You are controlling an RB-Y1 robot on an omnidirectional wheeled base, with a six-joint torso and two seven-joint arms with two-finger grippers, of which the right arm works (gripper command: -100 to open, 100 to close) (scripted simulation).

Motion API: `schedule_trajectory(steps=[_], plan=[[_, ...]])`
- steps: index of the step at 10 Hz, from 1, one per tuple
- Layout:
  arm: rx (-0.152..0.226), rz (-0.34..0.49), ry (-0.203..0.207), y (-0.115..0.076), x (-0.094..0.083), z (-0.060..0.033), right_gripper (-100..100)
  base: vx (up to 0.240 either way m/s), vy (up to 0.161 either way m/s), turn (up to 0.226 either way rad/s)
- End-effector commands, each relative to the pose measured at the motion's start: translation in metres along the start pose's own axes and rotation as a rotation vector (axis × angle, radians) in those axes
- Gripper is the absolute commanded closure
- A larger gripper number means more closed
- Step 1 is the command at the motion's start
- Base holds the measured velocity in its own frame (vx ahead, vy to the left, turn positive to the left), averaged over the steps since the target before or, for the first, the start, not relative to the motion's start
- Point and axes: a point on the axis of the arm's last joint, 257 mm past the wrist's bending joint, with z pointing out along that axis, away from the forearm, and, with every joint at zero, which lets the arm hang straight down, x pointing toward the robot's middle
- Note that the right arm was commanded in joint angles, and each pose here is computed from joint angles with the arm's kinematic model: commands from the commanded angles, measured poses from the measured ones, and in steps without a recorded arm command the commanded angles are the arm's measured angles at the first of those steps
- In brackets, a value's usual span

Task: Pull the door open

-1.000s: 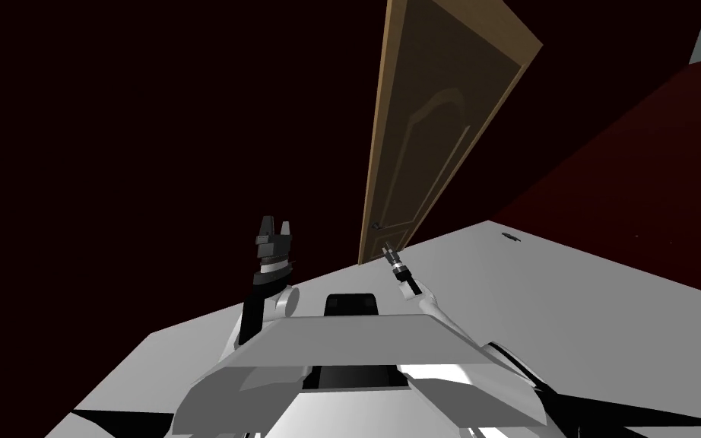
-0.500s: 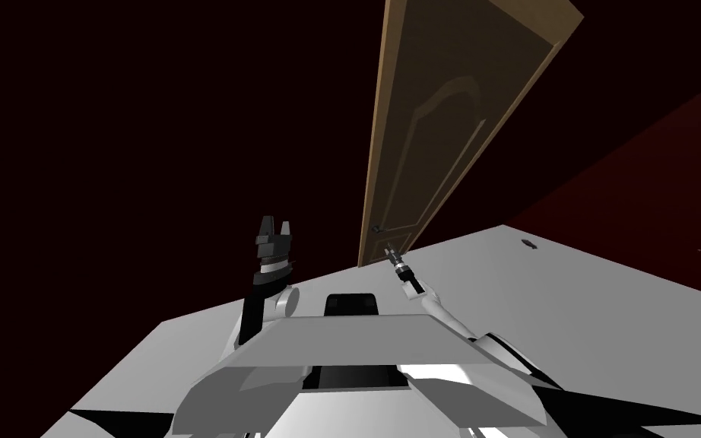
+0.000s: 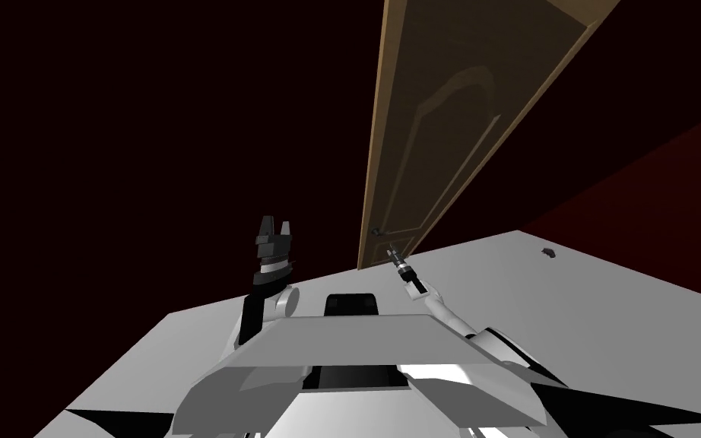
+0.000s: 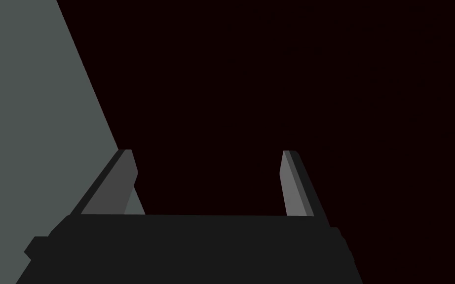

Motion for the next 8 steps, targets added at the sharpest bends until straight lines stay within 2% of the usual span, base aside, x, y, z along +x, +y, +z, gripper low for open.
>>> schedule_trajectory(steps=[1, 2, 3, 4, 5, 6, 8], plan=[[0.012, -0.008, -0.003, -0.005, -0.006, -0.0007, -100, 0.063, -0.07, 0.076], [0.008, -0.005, -0.002, -0.003, -0.004, -0.0004, -100, 0.026, -0.031, 0.016], [0.014, -0.004, -0.039, -0.007, -0.026, -0.0113, -100, 0.11, 0.066, 0.247], [0.016, -0.003, -0.052, -0.008, -0.034, -0.0153, -100, 0.187, 0.066, 0.282], [0.02, -0.003, -0.08, -0.011, -0.05, -0.0244, -100, 0.206, 0.081, 0.23], [0.02, -0.003, -0.08, -0.011, -0.05, -0.0244, -100, 0.143, 0.062, 0.052], [0.023, -0.002, -0.109, -0.012, -0.067, -0.0343, -100, 0.095, 0.02, 0.135]])
